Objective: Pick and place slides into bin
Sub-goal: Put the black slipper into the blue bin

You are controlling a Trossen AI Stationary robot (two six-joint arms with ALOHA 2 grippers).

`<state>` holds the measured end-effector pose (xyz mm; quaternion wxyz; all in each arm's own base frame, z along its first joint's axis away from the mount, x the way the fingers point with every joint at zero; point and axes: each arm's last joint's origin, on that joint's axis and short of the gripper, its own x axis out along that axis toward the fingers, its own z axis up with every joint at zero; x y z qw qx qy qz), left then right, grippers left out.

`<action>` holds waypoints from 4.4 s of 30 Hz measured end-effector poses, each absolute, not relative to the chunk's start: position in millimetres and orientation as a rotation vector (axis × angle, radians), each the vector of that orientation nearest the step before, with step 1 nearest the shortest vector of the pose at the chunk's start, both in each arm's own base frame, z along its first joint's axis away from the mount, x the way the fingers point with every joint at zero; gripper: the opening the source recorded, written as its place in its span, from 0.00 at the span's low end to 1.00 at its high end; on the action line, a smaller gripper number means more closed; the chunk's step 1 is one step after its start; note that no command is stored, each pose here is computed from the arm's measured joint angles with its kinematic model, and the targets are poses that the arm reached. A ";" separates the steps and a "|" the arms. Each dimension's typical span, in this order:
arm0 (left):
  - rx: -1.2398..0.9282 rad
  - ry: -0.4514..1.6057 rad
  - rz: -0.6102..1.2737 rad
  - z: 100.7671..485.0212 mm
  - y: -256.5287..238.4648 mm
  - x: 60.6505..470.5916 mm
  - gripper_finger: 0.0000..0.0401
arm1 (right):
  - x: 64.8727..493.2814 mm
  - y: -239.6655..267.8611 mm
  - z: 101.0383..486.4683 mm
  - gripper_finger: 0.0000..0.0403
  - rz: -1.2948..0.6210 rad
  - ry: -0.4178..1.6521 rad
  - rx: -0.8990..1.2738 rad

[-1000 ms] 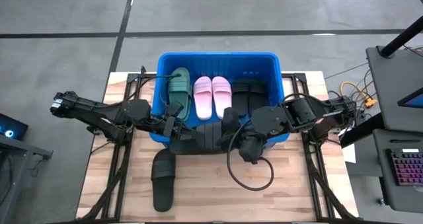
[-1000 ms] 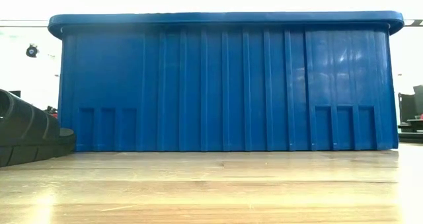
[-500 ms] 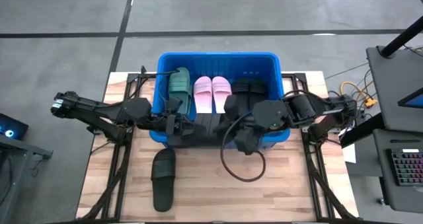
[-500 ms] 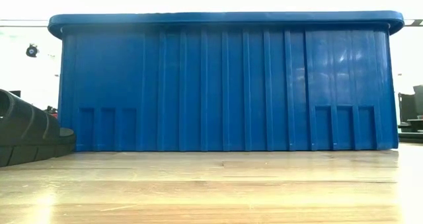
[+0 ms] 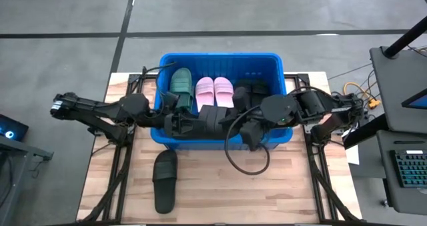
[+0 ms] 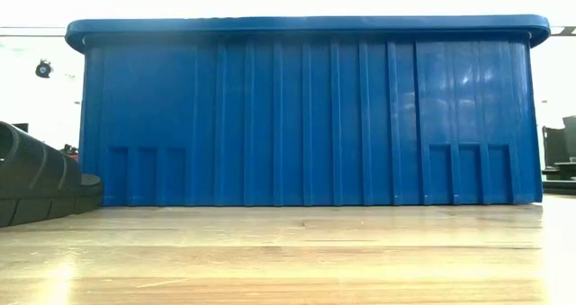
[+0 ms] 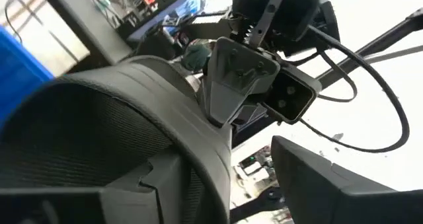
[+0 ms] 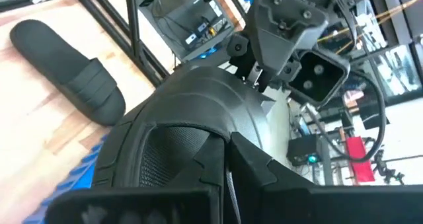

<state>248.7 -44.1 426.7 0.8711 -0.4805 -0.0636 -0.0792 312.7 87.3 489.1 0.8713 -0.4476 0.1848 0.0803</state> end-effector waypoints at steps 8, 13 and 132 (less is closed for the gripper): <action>-0.943 -0.164 -0.135 429.2 -35.7 245.9 0.48 | 297.6 82.9 498.2 0.02 0.154 0.377 -0.888; -0.817 -0.205 -0.107 434.6 -28.8 238.0 0.48 | 284.3 79.1 505.0 0.02 0.143 0.374 -0.855; -0.235 -0.334 1.232 468.5 26.2 20.1 0.48 | 386.6 -109.2 284.1 0.02 0.422 0.458 -0.943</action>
